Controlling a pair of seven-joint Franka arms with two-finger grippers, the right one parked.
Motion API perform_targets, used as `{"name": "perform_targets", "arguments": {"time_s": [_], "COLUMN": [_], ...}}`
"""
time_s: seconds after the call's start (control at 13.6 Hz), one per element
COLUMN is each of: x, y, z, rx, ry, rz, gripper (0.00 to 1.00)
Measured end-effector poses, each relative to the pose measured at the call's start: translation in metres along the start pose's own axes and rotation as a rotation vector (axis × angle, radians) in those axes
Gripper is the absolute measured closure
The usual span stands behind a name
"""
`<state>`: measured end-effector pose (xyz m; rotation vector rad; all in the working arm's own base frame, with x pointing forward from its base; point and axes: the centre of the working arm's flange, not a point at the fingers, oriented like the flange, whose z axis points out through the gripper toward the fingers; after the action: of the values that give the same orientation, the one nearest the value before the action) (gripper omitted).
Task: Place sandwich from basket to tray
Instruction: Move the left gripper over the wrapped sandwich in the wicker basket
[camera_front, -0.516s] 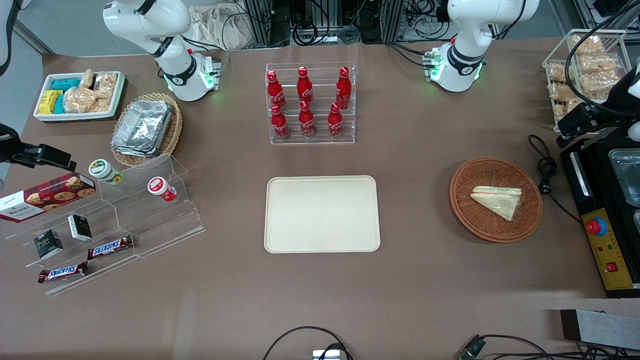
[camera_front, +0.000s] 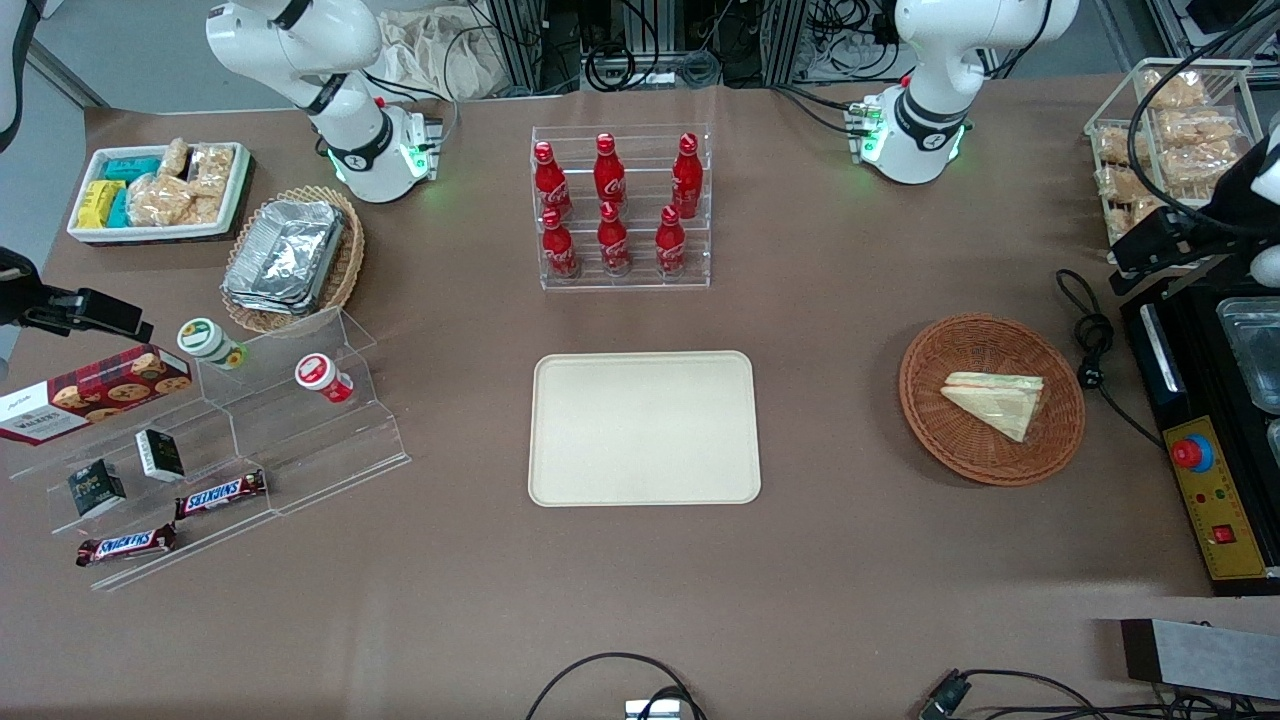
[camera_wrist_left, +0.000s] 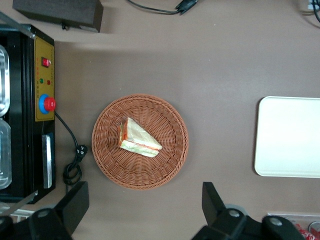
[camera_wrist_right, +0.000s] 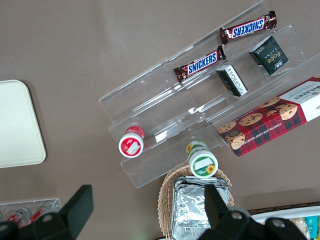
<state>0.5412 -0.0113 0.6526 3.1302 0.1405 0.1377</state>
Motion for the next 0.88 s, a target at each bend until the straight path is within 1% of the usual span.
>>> {"name": "perform_targets", "arguments": {"time_s": [0.07, 0.22, 0.37, 0.44, 0.59, 0.66, 0.88], "x": [0.002, 0.01, 0.02, 0.024, 0.027, 0.026, 0.008], "y": [-0.002, -0.005, -0.007, -0.007, -0.015, -0.021, -0.032], "z": [0.005, 0.027, 0.055, 0.068, 0.097, 0.115, 0.174], "rx": [0.002, 0.015, 0.032, 0.035, 0.036, 0.033, 0.023], "ry": [-0.012, -0.051, -0.093, -0.1, -0.092, -0.082, -0.048], "rz": [-0.089, -0.281, -0.376, -0.399, -0.439, -0.456, -0.554], "gripper": [0.0, 0.0, 0.0, 0.0, 0.0, 0.0, 0.0]}}
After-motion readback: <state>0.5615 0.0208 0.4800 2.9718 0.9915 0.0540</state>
